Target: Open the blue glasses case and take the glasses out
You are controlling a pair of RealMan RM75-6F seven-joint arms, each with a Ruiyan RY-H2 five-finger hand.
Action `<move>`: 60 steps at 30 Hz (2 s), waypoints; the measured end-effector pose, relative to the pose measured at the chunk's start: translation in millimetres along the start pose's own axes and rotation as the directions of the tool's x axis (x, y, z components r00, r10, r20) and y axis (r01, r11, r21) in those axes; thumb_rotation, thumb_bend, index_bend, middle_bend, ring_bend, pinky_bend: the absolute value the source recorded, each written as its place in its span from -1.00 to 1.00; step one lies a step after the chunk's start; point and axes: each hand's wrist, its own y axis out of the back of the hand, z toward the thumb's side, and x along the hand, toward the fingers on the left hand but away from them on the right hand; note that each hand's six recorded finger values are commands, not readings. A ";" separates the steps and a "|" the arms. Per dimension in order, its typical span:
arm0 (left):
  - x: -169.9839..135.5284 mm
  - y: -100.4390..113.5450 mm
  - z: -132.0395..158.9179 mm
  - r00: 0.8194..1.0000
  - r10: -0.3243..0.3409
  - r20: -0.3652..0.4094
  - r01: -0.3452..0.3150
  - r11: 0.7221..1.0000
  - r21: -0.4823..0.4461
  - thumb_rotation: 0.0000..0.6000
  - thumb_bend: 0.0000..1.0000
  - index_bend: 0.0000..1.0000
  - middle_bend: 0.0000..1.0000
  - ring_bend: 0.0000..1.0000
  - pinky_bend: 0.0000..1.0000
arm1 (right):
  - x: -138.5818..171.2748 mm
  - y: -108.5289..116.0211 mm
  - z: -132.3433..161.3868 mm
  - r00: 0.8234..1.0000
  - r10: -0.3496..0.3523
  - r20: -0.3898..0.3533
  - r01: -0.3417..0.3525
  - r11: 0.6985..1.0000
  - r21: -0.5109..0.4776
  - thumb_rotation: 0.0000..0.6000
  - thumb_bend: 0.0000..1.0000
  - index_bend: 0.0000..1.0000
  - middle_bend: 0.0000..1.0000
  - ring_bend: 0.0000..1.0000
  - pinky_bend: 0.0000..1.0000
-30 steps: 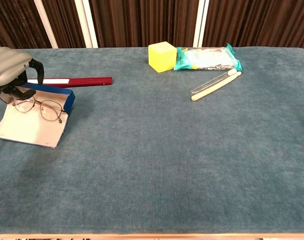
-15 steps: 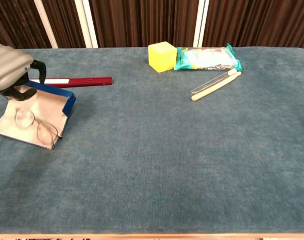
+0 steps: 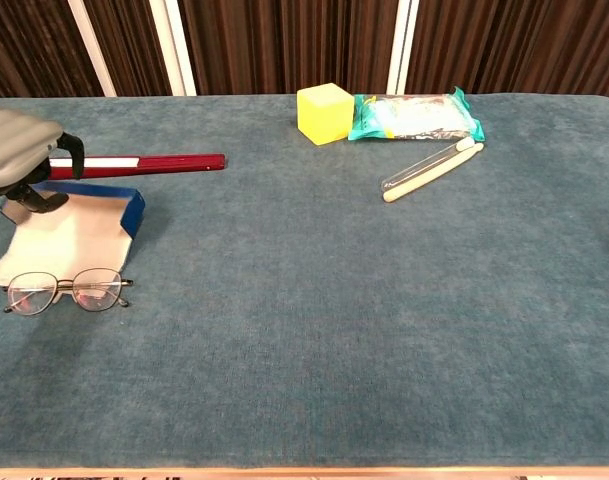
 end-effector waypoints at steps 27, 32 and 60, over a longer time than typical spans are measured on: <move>-71.7 23.0 34.2 0.971 -0.233 0.059 0.239 0.909 -0.341 1.00 -0.46 -0.01 1.00 1.00 1.00 | 0.9 -0.4 1.5 1.000 0.004 -0.008 -0.004 1.000 -0.007 1.00 -0.59 -1.00 -1.00 -1.00 -0.54; -85.8 10.7 29.2 0.955 -0.295 0.029 0.288 0.902 -0.322 1.00 -0.44 0.01 1.00 1.00 1.00 | 1.2 0.3 1.7 1.000 0.003 -0.012 -0.003 1.000 -0.010 1.00 -0.59 -1.00 -1.00 -1.00 -0.54; -81.0 -11.5 36.8 0.935 -0.353 -0.008 0.330 0.881 -0.340 1.00 -0.30 0.03 1.00 1.00 1.00 | 1.6 0.1 2.3 1.000 0.007 -0.017 -0.008 1.000 -0.015 1.00 -0.59 -1.00 -1.00 -1.00 -0.54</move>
